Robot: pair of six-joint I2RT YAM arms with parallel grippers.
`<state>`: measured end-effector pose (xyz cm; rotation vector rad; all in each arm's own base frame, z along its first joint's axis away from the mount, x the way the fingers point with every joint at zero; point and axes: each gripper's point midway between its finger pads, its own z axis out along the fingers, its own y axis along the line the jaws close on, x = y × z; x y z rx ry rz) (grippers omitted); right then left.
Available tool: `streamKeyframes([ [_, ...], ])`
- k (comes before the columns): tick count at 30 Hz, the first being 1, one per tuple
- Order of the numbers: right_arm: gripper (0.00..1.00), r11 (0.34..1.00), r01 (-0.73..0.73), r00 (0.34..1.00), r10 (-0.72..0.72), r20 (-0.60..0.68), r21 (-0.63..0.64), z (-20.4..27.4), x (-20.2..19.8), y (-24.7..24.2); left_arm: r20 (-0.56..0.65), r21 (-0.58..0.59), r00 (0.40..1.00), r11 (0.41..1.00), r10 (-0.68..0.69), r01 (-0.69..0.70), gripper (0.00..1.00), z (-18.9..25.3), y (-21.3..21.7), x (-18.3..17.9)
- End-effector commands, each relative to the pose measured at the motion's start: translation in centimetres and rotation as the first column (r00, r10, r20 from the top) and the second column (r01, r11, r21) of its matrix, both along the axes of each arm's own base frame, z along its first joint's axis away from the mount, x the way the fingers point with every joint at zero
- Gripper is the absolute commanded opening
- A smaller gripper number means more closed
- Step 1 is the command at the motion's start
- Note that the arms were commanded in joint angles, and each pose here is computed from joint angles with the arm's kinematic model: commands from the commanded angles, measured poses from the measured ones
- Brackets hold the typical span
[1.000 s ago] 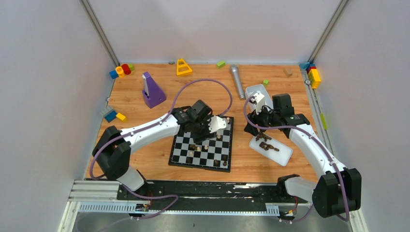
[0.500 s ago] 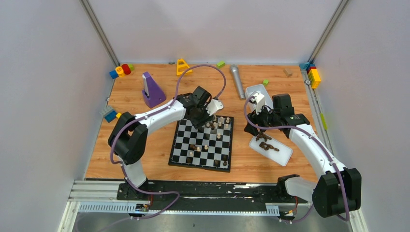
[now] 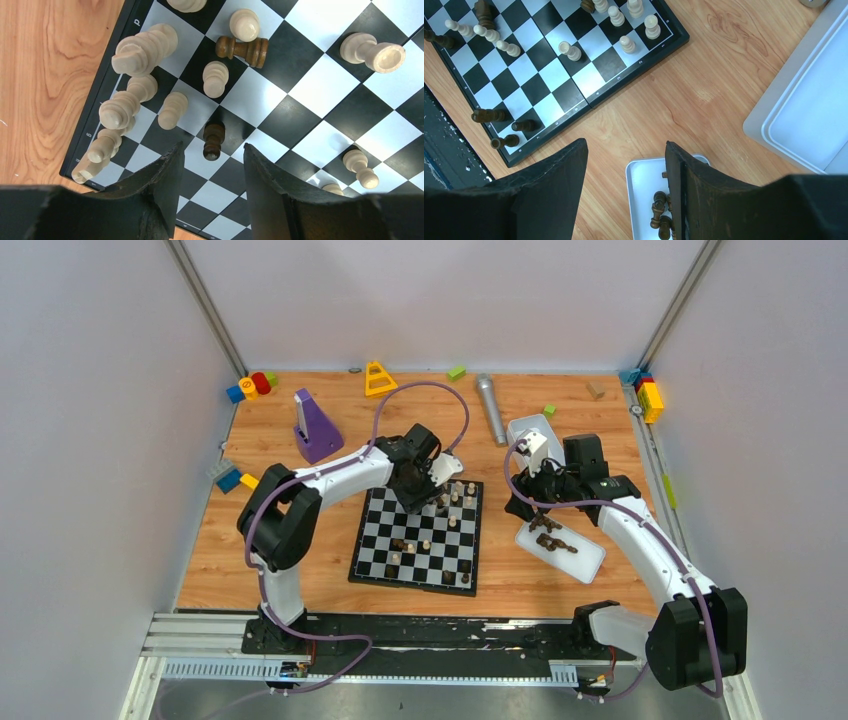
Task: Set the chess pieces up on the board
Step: Pick up the chess piece from the chessboard.
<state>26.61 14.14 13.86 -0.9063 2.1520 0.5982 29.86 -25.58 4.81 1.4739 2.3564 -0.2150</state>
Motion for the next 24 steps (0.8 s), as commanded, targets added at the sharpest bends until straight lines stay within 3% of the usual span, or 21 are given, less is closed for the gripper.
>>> streamKeyframes([
  [1, 0.59, 1.0, -0.008, 1.0, 0.009, 0.023, -0.006, 0.1, 0.3, -0.1, 0.018, -0.049, 1.0, 0.999, 0.013, -0.012, 0.54, 1.1, -1.3, 1.1],
  [7, 0.59, 1.0, -0.009, 1.0, 0.009, 0.022, -0.007, 0.1, 0.3, -0.1, 0.004, -0.055, 1.0, 0.998, 0.012, -0.012, 0.41, 0.8, -1.5, 1.2],
  [15, 0.59, 1.0, -0.006, 1.0, 0.006, 0.023, -0.005, 0.2, 0.3, -0.1, -0.017, -0.091, 0.999, 0.995, -0.028, 0.027, 0.02, 1.9, -1.7, 0.2],
  [19, 0.59, 1.0, -0.008, 1.0, 0.008, 0.024, -0.004, 0.3, 0.2, -0.1, 0.004, -0.106, 0.997, 0.992, -0.073, 0.073, 0.0, 3.6, -0.9, -1.1],
  [24, 0.6, 1.0, -0.007, 1.0, 0.007, 0.02, -0.005, 0.2, 0.3, -0.1, 0.03, -0.144, 0.974, 0.964, -0.224, 0.226, 0.0, 5.7, -0.2, -4.8],
])
